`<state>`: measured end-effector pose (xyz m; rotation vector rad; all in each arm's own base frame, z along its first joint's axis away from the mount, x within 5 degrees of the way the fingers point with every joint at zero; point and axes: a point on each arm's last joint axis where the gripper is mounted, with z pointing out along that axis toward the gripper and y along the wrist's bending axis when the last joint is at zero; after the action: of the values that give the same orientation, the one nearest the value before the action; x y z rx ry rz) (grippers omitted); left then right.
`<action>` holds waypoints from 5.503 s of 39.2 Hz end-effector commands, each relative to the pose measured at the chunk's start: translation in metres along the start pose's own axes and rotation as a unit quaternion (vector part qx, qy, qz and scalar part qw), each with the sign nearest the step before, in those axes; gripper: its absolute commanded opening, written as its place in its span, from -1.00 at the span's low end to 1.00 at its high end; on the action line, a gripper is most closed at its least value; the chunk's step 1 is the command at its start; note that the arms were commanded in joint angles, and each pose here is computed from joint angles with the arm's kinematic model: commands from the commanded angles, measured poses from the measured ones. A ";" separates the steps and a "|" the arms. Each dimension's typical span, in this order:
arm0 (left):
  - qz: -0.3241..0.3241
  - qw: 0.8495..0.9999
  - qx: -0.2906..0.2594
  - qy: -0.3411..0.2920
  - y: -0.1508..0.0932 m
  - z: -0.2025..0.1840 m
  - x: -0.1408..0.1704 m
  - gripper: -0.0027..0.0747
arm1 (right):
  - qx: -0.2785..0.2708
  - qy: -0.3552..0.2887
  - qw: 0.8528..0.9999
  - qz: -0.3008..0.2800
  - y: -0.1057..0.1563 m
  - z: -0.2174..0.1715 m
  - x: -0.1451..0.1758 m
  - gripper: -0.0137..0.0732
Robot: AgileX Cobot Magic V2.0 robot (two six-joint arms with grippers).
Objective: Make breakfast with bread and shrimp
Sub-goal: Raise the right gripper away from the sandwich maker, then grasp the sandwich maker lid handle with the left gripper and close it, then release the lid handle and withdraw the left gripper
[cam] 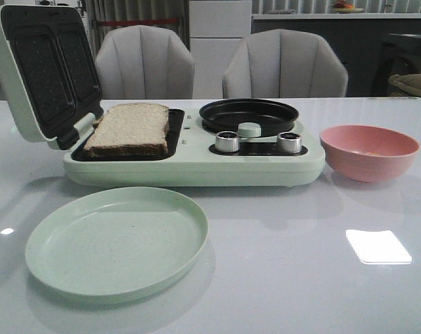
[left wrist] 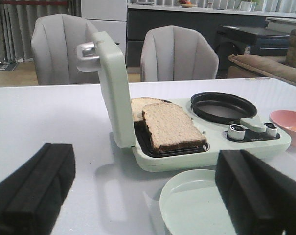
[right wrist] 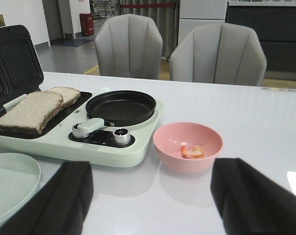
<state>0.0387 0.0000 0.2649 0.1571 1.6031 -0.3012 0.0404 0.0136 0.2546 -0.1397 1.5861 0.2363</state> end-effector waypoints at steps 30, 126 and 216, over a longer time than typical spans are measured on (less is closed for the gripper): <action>0.072 0.997 -0.002 -0.011 -0.020 0.048 -0.105 0.72 | 0.007 -0.048 0.999 0.004 -0.001 -0.001 -0.015 0.68; -0.489 0.858 0.093 0.126 0.105 0.329 -0.060 -0.12 | 0.005 -0.048 0.999 0.004 0.000 -0.001 -0.015 0.68; 0.177 0.983 0.023 0.042 -0.025 0.129 -0.191 -0.12 | 0.005 -0.048 0.999 0.004 0.000 -0.001 -0.015 0.68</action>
<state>0.1784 -0.0506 0.4398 0.5636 1.7329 -0.0693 0.0405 0.0138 0.2541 -0.1361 1.5876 0.2436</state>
